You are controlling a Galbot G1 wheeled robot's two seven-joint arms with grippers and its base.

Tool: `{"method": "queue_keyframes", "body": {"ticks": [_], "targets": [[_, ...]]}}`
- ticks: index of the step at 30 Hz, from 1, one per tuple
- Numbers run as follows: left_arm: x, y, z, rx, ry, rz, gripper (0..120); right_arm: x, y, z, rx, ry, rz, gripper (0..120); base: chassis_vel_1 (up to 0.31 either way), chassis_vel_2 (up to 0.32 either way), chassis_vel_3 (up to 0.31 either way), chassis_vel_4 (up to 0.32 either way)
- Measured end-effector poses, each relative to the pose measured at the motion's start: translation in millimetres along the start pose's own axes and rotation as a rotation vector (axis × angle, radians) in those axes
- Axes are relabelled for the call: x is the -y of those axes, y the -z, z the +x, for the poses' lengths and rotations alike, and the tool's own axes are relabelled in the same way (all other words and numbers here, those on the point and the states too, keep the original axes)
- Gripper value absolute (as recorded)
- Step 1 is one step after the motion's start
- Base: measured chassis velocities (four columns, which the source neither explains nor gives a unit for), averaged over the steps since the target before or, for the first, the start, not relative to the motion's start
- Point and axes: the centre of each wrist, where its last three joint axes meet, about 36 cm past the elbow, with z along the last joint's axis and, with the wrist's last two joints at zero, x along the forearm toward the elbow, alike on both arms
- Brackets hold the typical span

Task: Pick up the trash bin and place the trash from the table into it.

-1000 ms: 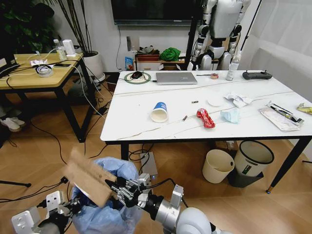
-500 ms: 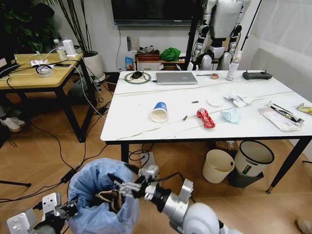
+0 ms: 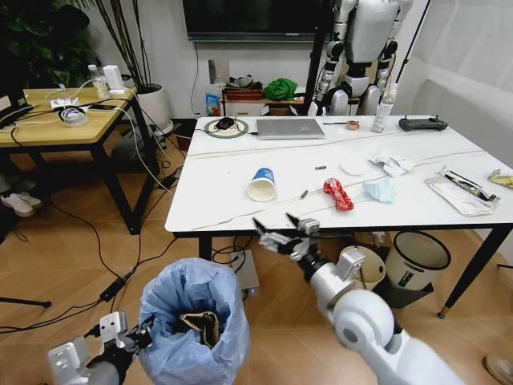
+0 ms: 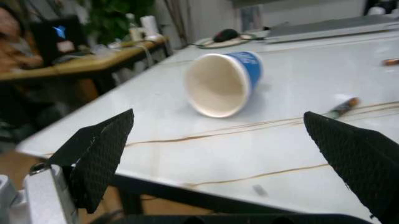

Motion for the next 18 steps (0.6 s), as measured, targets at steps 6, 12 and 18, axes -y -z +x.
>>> {"method": "queue_keyframes", "body": {"ticks": [6, 12, 18], "targets": [[-0.3, 0.1, -0.4, 0.016, 0.003, -0.008, 0, 6.2, 10.6, -41.7, -0.072, -0.077, 0.050, 100, 0.000, 0.000, 0.000, 0.000], [-1.1, 2.7, -2.1, 0.021, 0.000, -0.008, 0, 3.5, 19.7, -75.9, -0.076, -0.064, 0.026, 100, 0.000, 0.000, 0.000, 0.000], [-1.1, 3.1, -2.4, 0.017, -0.003, 0.001, 0, -0.7, 37.0, -118.9, -0.054, -0.035, 0.020, 100, 0.000, 0.000, 0.000, 0.000]]}}
